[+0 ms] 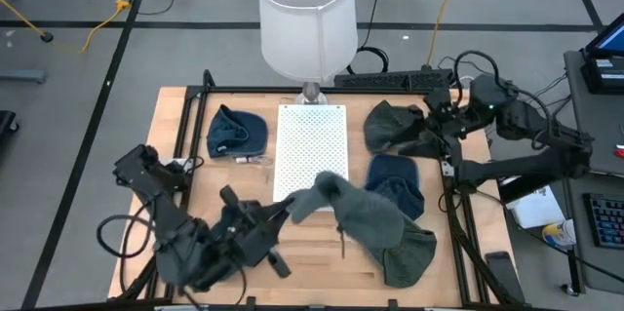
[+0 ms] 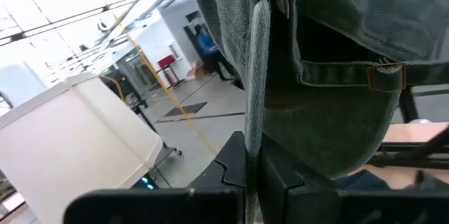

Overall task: Pick & Place hat
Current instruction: Put the top left gray cap on the shelf

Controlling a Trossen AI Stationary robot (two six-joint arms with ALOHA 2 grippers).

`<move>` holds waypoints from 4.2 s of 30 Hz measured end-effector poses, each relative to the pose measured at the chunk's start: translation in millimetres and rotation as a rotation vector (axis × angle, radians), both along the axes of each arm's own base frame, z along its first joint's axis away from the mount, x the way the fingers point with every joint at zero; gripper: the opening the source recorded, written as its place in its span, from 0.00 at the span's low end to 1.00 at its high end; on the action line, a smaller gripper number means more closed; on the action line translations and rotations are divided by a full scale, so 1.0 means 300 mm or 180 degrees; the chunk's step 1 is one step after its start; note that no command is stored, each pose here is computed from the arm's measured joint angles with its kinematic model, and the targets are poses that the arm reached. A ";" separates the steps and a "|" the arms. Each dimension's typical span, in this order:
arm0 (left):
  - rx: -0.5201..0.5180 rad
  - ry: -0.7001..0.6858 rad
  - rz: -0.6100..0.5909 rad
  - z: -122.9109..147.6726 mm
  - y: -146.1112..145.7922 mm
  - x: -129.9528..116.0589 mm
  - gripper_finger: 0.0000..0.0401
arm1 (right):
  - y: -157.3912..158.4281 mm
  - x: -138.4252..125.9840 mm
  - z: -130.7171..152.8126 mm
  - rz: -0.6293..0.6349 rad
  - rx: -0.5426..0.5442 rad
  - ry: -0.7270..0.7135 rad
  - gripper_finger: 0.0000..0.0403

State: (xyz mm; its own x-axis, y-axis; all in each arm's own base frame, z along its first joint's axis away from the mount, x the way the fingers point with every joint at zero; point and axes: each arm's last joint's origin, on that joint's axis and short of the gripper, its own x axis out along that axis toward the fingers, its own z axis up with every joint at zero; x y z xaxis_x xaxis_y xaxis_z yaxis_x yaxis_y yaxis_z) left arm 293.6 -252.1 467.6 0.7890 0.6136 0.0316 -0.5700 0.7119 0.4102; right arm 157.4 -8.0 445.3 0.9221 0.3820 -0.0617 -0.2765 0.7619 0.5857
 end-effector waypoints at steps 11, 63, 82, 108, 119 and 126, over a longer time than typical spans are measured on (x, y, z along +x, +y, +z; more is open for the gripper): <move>-0.0067 -0.0003 0.0089 -0.001 -0.017 -0.022 0.02 | 0.090 0.080 0.134 0.0223 -0.0021 -0.0276 0.56; 0.0349 0.0388 0.0399 -0.008 0.058 0.040 0.02 | 0.468 0.250 0.323 -0.0724 -0.0845 -0.0637 0.56; 0.0327 0.0379 0.0433 -0.008 0.061 0.041 0.02 | 0.492 0.242 0.318 -0.0623 -0.0867 -0.0633 0.07; -0.0732 -0.0543 -0.0328 -0.004 -0.053 -0.041 0.24 | 0.424 0.177 0.328 -0.1653 -0.3425 -0.0511 0.03; -0.0946 -0.0655 -0.0028 -0.001 -0.070 -0.077 0.24 | 0.423 0.227 0.307 -0.1919 -0.4385 -0.0213 0.03; -0.1188 -0.0841 0.0103 0.005 -0.065 -0.080 0.24 | 0.423 0.330 0.244 -0.2116 -0.4649 0.0230 0.03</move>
